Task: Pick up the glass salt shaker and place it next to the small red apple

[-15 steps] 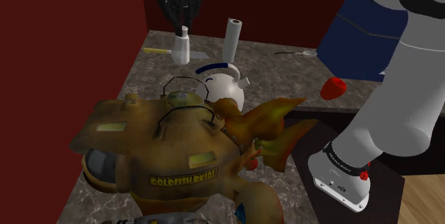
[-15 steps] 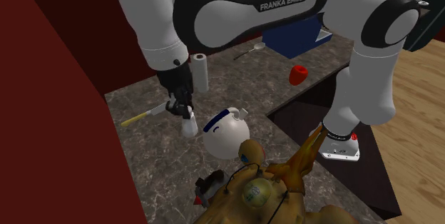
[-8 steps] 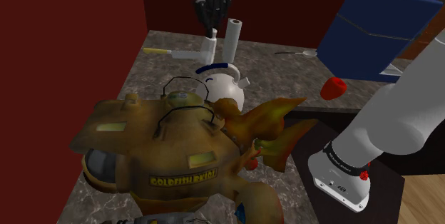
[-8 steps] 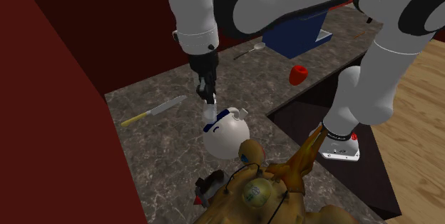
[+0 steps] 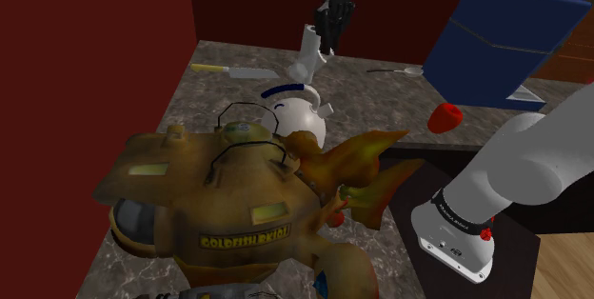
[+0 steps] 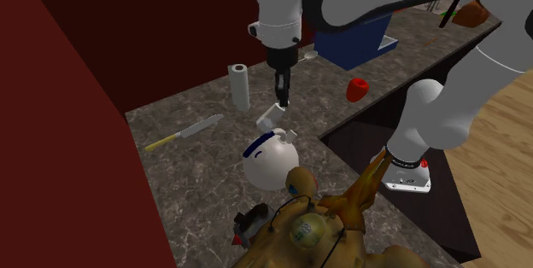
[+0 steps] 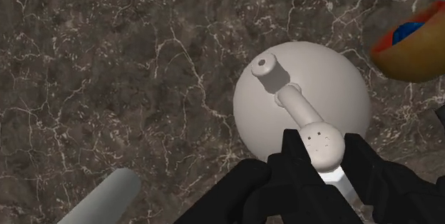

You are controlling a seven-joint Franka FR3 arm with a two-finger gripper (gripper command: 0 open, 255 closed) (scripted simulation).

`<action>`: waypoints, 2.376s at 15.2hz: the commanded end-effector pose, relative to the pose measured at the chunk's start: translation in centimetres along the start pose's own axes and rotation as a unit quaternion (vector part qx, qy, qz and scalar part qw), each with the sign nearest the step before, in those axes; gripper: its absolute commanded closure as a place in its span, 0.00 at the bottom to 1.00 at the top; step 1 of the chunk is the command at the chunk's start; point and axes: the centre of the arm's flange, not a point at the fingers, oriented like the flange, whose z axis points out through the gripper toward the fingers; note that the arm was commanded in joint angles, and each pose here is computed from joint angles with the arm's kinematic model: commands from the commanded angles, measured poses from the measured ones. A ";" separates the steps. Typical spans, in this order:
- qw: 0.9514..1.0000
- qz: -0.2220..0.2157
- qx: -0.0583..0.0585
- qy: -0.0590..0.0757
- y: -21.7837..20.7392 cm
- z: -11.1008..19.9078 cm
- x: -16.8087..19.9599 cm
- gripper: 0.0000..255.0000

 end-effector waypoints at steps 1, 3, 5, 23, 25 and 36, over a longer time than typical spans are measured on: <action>1.000 0.000 0.000 -0.001 1.8 0.3 -1.7 1.00; 1.000 0.000 0.000 -0.001 3.7 0.5 -3.6 1.00; 1.000 0.000 0.000 -0.001 5.6 0.6 -5.4 1.00; 1.000 0.000 0.000 -0.001 22.2 2.6 -21.3 1.00; 1.000 0.000 0.000 -0.001 22.2 3.7 -21.1 1.00; 1.000 0.000 0.000 -0.001 22.2 9.5 -20.6 1.00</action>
